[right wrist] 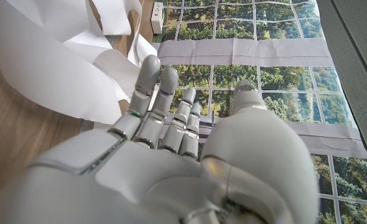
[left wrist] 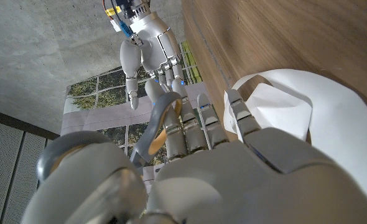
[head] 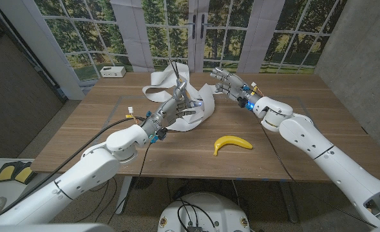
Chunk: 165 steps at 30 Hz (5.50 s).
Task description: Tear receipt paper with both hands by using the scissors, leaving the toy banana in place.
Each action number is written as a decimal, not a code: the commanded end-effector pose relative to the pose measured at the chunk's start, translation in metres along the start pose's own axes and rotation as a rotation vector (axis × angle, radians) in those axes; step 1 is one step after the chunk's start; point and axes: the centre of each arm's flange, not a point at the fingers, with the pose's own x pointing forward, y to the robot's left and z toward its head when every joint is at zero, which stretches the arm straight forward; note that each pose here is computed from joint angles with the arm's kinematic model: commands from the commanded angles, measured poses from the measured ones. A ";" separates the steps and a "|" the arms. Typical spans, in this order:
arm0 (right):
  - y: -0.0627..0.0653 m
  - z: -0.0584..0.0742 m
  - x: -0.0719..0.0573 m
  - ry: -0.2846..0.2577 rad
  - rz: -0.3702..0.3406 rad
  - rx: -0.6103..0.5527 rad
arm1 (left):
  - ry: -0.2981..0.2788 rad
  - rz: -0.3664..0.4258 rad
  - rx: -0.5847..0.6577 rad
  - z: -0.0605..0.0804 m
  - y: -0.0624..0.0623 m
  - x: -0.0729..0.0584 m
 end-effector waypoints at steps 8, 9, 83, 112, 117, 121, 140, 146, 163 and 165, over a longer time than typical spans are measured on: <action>-0.009 0.008 0.011 0.023 -0.030 -0.180 | 0.027 0.016 -0.020 -0.004 0.004 -0.019; -0.009 0.008 0.011 0.024 -0.034 -0.197 | 0.028 0.021 -0.021 -0.004 0.004 -0.020; 0.046 0.011 0.062 0.126 -0.034 -1.122 | 0.031 0.065 -0.049 -0.009 0.010 -0.043; 0.047 -0.016 0.079 0.216 0.005 -1.130 | 0.028 0.065 -0.063 -0.012 0.008 -0.045; 0.050 -0.018 0.084 0.220 0.011 -1.145 | 0.034 0.066 -0.068 -0.013 0.008 -0.046; 0.055 -0.019 0.086 0.212 0.015 -1.165 | 0.034 0.068 -0.067 -0.013 0.008 -0.046; 0.062 -0.029 0.095 0.217 -0.001 -1.260 | 0.032 0.064 -0.067 -0.011 0.008 -0.047; 0.066 -0.031 0.094 0.204 -0.005 -1.299 | 0.032 0.064 -0.070 -0.011 0.008 -0.048; 0.065 -0.038 0.097 0.207 -0.078 -1.357 | 0.037 0.069 -0.069 -0.012 0.007 -0.049; 0.065 -0.038 0.097 0.210 -0.082 -1.368 | 0.037 0.066 -0.068 -0.012 0.007 -0.049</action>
